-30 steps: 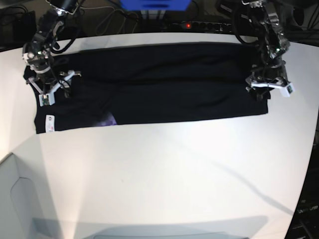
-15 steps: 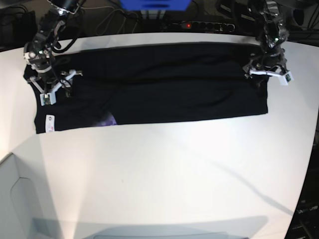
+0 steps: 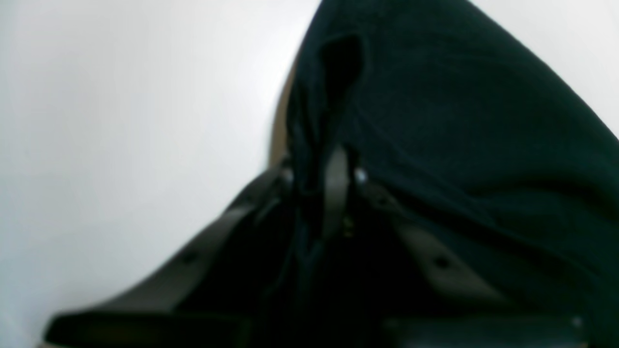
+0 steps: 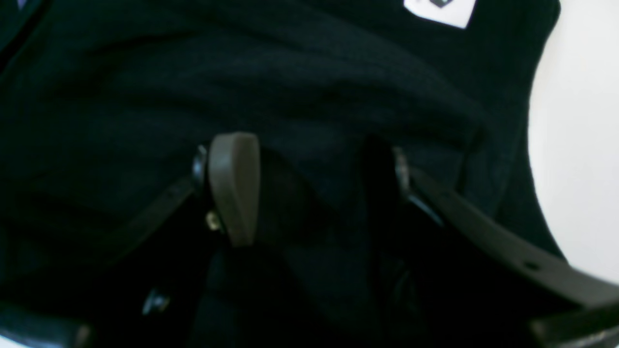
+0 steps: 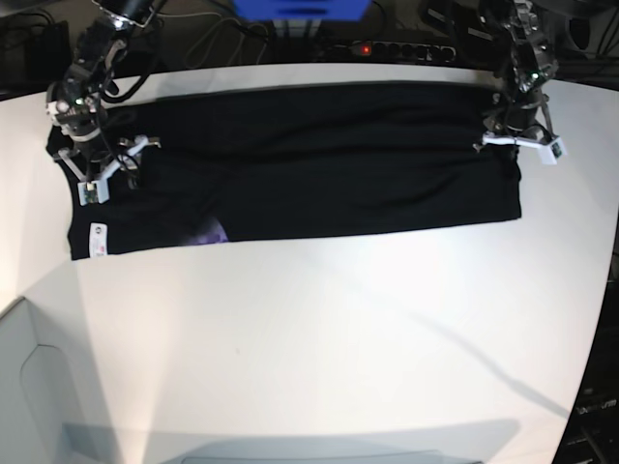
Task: Fold the T-shirt properly
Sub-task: 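Fold the strip end with the left gripper toward the right gripper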
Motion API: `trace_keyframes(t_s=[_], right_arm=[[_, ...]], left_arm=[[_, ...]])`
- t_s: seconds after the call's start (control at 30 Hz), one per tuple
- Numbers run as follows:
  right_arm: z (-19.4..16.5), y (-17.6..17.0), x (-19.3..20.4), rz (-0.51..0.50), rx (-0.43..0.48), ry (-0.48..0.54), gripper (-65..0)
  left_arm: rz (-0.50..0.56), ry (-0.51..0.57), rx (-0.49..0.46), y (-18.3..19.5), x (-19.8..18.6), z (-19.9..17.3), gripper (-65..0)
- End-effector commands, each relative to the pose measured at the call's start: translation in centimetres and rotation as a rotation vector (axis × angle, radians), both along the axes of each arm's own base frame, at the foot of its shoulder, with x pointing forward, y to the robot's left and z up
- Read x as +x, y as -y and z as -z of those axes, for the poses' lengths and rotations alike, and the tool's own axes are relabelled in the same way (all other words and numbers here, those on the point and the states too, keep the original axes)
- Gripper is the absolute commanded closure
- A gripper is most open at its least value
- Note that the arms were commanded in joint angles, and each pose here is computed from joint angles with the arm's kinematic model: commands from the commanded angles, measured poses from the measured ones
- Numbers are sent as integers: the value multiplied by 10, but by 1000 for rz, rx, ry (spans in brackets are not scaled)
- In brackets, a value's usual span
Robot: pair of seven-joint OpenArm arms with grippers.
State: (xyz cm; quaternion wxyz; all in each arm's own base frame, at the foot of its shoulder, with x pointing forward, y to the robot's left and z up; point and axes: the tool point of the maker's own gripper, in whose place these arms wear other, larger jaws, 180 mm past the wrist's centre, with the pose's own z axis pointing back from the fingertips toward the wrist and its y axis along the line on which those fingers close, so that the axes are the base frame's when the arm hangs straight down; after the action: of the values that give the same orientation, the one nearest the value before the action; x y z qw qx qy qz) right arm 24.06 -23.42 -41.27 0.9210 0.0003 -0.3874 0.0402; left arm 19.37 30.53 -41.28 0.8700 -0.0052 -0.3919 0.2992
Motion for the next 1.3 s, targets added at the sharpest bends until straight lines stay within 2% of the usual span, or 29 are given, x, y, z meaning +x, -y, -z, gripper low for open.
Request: trace_keyframes(t_s=[0.0, 0.2, 0.37, 0.47, 0.6, 0.8, 0.87, 1.07, 1.17, 1.27], right_arm=[[-11, 2, 8, -6, -6, 43, -348], [-11, 2, 9, -6, -6, 45, -348], [-12, 2, 9, -6, -6, 47, -348], [-12, 2, 9, -6, -6, 47, -348], [-12, 2, 10, -6, -6, 48, -348], [-13, 2, 10, -6, -7, 49, -348], [-13, 2, 10, -6, -7, 49, -348], [-13, 2, 10, -6, -7, 49, -348], [-13, 2, 10, -6, -7, 49, -348], [-13, 2, 10, -6, -7, 49, -348]], left_arm=[[3, -1, 23, -5, -1, -5, 0], [44, 78, 70, 3, 10, -41, 0], [80, 184, 95, 28, 16, -84, 0], [118, 206, 64, 53, 17, -90, 0], [227, 196, -26, 104, 25, -78, 0], [472, 238, -191, 212, 40, -80, 0], [557, 255, -195, 243, 45, -85, 0], [810, 311, -130, 323, 48, -101, 0], [863, 314, -150, 348, 51, -99, 0], [864, 295, -162, 356, 56, -90, 0]])
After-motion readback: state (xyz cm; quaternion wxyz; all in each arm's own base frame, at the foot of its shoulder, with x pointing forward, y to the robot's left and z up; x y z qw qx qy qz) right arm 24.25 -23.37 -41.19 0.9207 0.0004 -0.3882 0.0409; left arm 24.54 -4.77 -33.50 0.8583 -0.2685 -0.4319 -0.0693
